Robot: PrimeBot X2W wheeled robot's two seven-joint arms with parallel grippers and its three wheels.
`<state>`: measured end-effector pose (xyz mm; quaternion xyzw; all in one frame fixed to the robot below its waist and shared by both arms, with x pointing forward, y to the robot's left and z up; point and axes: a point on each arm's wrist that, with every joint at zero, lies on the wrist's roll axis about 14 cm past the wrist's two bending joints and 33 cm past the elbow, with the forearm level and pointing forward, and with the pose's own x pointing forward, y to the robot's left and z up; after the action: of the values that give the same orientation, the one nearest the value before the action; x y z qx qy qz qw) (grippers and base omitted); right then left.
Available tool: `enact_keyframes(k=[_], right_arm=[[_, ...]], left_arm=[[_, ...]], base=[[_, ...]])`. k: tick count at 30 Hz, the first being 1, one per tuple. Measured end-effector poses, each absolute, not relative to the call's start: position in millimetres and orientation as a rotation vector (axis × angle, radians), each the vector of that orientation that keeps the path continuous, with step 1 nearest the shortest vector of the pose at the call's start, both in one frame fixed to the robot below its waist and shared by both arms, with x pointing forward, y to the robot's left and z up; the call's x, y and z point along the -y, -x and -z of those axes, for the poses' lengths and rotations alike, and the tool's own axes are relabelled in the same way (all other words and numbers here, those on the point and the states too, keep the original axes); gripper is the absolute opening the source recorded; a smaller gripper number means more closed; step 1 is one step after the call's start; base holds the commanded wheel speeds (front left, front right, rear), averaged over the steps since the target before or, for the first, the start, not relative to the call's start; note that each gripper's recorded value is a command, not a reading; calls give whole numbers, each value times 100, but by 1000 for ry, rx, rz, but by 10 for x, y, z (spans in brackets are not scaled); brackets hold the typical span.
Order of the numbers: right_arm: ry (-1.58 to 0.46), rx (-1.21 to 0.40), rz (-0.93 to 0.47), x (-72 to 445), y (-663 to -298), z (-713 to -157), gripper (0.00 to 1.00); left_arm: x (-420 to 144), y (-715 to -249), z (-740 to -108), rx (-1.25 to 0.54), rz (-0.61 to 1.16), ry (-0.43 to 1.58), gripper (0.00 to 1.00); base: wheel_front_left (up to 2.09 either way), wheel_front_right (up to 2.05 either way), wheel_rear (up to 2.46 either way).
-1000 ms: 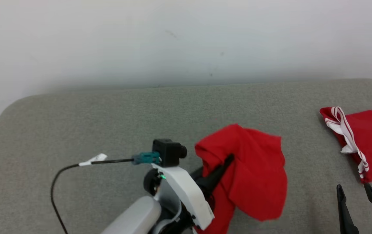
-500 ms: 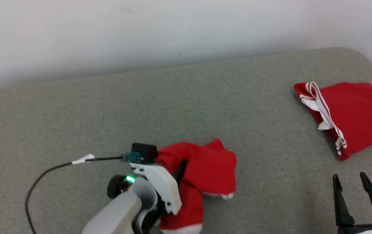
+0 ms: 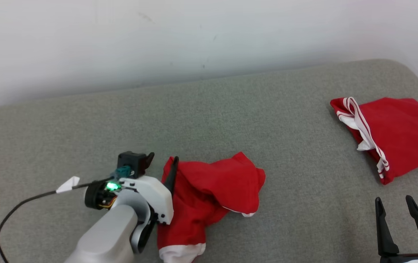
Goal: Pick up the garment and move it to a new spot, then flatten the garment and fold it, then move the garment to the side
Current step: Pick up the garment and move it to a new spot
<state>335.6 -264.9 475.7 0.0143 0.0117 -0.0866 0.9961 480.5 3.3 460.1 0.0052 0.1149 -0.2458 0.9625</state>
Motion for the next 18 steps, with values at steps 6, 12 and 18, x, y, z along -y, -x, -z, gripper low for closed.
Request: enact_keyframes(k=[6, 12, 18], right_arm=[[-27, 3, 161, 2620, -3295, -4833, 100], [-5, 22, 145, 2617, -3246, -4896, 100], [15, 32, 118, 2566, -3248, -4929, 100]], left_arm=[[-349, -4711, -4731, -160, 414, -17, 100], [-631, -4531, -5033, -38, 331, -11, 100], [-910, -4164, -5088, 22, 258, -26, 100]], base=[[0, 0, 0], [0, 0, 0], [0, 0, 0]])
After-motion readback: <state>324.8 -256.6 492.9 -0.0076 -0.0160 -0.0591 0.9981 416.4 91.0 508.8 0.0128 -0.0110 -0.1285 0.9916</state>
